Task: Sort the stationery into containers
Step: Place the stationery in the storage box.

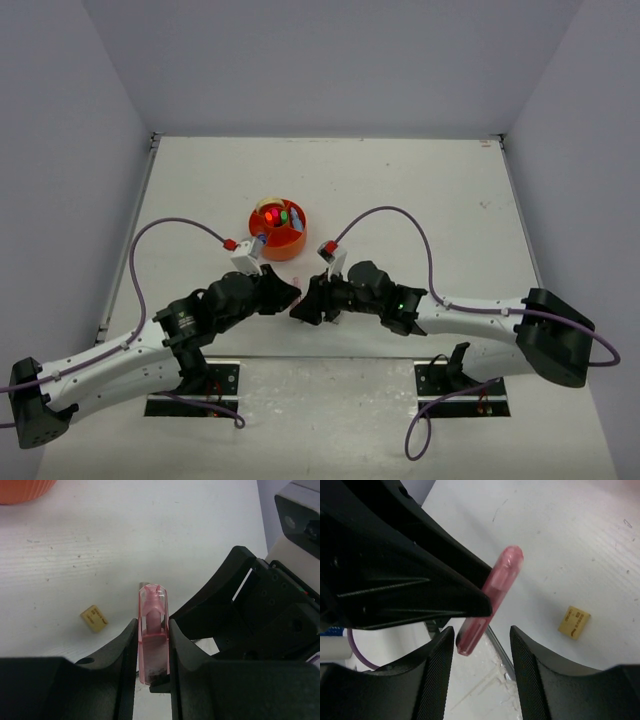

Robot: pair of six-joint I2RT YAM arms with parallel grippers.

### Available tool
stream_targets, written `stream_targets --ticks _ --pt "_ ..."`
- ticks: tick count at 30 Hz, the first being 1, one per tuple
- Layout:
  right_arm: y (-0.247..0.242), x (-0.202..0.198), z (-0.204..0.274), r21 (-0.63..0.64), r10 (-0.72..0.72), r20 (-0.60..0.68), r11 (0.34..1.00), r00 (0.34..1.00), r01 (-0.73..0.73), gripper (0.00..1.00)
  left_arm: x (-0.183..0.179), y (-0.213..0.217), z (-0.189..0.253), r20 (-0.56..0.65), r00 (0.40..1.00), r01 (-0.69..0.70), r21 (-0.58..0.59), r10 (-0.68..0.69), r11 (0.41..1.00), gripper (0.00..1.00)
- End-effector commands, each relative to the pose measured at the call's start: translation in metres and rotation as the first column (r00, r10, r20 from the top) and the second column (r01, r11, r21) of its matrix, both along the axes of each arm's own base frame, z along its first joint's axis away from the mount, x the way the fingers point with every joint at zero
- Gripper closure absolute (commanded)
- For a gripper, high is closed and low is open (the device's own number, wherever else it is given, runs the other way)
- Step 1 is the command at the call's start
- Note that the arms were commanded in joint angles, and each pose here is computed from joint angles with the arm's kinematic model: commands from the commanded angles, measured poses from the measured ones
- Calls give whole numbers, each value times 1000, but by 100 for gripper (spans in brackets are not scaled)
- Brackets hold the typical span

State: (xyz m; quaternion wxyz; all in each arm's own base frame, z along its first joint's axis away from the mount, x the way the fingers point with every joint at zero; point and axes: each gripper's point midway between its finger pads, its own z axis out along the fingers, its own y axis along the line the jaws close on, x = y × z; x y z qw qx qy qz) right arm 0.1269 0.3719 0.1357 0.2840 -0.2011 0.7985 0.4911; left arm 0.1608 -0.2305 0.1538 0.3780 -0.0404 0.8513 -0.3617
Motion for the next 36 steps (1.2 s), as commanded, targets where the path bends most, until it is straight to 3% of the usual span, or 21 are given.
stream_targets --ticks 1,9,10,11,12,13,14,19,26,28,33,36 --pt "16 19 45 103 -72 58 992 996 66 52 2 -15 27 32 999 17 -110 -14 994 100" --pt "17 26 39 69 -93 58 994 994 89 87 1 -17 37 54 998 22 -149 -14 989 100" --pt "17 27 39 65 -98 62 993 993 94 89 2 -16 39 64 998 23 -146 -14 989 95" --pt "15 27 38 58 -101 63 994 993 98 96 3 -14 39 70 998 17 -137 -7 990 72" --pt "13 29 36 48 -111 70 993 991 108 100 5 -11 41 73 997 4 -123 5 992 41" --pt "10 33 35 36 -132 83 991 988 129 100 7 -7 42 74 997 -15 -102 23 995 3" --pt "4 41 34 21 -160 97 987 982 159 100 9 -1 46 83 996 -34 -68 40 997 0" --pt "-26 88 27 -75 -264 130 958 956 275 100 23 32 81 154 979 -147 75 134 986 0" --pt "-46 177 39 -280 -329 188 885 925 372 99 39 92 118 306 934 -298 389 183 872 0" --pt "-48 191 15 -387 -316 158 852 936 353 96 41 99 118 330 929 -308 433 169 848 0" --pt "-28 236 19 -461 -285 206 816 936 350 95 36 105 108 340 930 -285 439 137 852 0" --pt "-22 246 16 -478 -271 216 808 938 343 95 31 108 109 365 922 -280 385 133 880 0"
